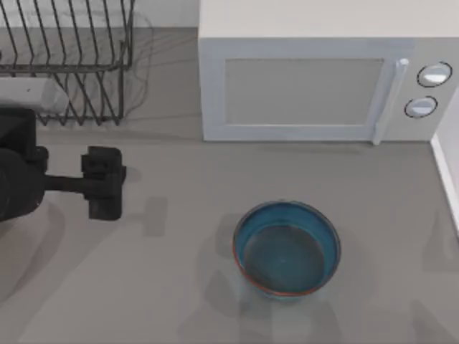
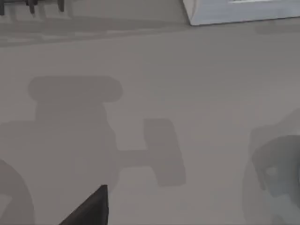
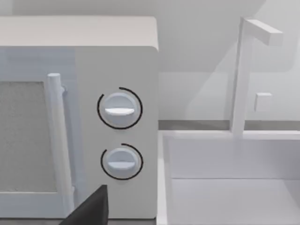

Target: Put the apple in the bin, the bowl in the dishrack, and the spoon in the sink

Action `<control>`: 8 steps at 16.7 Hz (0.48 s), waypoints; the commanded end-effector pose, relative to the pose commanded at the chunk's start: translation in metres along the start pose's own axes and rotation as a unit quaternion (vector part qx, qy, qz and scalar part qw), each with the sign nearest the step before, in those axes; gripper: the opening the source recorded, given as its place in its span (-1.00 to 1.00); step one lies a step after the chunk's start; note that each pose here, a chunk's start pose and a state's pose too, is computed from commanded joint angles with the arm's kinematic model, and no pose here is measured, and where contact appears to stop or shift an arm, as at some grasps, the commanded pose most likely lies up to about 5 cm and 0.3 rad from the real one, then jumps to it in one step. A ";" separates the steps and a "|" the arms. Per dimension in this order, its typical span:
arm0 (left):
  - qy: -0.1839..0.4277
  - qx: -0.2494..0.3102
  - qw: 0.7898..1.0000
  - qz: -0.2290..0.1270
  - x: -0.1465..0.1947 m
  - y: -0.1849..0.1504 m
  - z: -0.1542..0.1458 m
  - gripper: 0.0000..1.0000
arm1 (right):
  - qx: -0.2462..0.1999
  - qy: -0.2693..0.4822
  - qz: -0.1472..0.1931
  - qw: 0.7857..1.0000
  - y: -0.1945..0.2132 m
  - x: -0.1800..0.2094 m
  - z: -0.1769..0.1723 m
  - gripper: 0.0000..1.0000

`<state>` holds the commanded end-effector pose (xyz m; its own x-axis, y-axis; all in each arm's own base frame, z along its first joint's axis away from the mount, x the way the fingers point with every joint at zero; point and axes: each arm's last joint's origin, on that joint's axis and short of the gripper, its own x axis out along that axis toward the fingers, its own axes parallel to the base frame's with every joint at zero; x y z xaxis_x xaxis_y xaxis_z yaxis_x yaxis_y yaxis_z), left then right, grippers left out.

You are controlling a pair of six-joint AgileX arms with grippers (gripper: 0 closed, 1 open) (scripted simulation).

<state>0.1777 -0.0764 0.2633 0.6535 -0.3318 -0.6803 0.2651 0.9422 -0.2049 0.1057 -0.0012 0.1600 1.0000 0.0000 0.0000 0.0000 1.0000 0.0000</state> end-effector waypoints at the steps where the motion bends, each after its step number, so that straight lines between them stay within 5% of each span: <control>1: 0.056 -0.003 0.998 -0.004 0.011 -0.011 0.012 1.00 | 0.000 0.000 0.000 1.000 0.000 0.000 0.000 1.00; 8: 0.387 -0.006 0.920 0.062 0.117 -0.117 0.054 1.00 | 0.000 0.000 0.000 1.000 0.000 0.000 0.000 1.00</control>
<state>0.2617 -0.2281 0.2458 -0.0228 -0.0937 -0.9953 0.2114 0.9726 -0.0964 0.1057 -0.0012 0.1600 1.0000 0.0000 0.0000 0.0000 1.0000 0.0000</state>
